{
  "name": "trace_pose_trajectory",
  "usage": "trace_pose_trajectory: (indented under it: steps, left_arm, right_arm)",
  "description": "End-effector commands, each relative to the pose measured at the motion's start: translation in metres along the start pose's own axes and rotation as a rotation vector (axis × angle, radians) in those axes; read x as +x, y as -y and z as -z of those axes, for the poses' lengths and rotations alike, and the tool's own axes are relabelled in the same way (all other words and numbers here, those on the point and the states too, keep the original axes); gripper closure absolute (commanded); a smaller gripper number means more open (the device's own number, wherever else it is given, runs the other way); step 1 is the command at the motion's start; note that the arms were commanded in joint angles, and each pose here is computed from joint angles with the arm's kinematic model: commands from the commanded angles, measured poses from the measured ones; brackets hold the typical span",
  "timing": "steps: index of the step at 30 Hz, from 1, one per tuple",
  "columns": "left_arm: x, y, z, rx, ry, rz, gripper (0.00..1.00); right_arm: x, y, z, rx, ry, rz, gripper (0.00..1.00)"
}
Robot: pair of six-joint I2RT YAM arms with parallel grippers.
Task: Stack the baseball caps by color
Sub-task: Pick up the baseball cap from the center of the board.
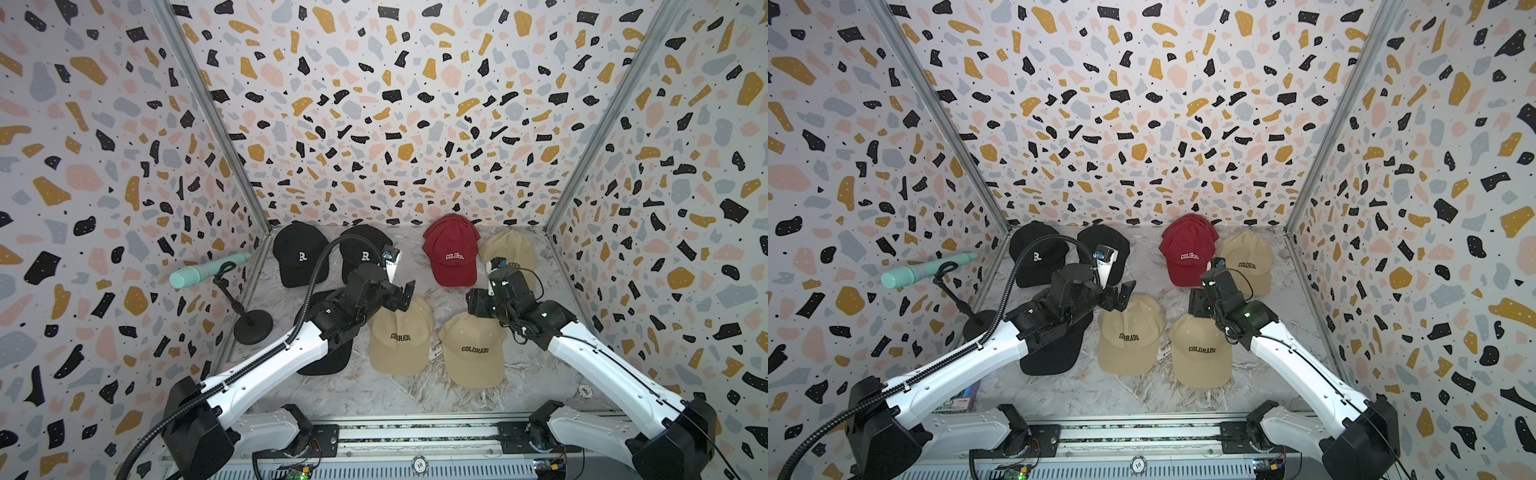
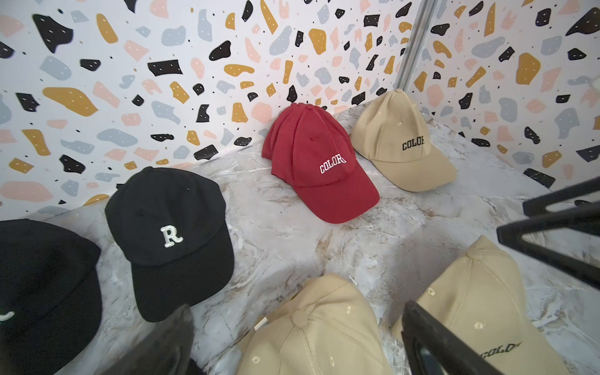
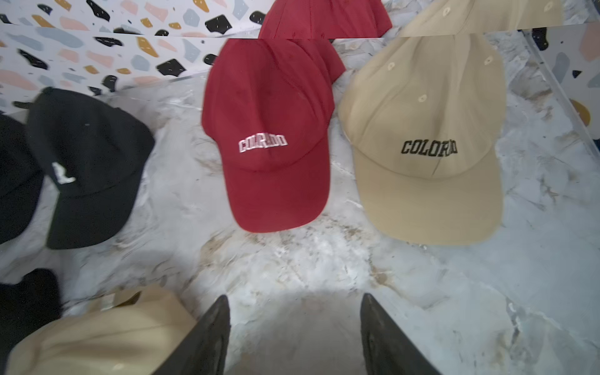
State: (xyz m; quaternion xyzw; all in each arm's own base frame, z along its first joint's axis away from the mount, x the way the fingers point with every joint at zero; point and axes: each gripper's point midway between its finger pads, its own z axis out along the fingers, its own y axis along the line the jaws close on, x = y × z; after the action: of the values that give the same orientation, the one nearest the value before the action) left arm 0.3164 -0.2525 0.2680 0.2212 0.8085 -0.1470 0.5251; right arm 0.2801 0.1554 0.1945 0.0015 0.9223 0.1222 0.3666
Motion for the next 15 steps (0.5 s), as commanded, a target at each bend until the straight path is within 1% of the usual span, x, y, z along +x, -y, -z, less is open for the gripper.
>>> trace_pose_trajectory:
  steps: [1, 5, 8, 15]
  left_arm:
    - [-0.005, 0.009, -0.001, 0.053, 0.032, 0.042, 0.0]
    - [0.0, 0.005, 0.0, 0.036, 0.018, 0.051, 0.0]
    - [0.002, 0.003, 0.003, 0.025, 0.02, 0.062, 0.0]
    - [0.006, 0.0, 0.0, 0.008, 0.013, 0.085, 0.0]
  right_arm:
    - [0.032, 0.009, 0.003, 0.045, -0.058, -0.048, 0.3]
    - [0.057, 0.002, -0.001, 0.028, -0.097, -0.051, 0.28]
    - [0.067, 0.002, -0.003, 0.043, -0.12, -0.027, 0.24]
    - [0.073, 0.005, -0.01, 0.08, -0.149, 0.029, 0.2]
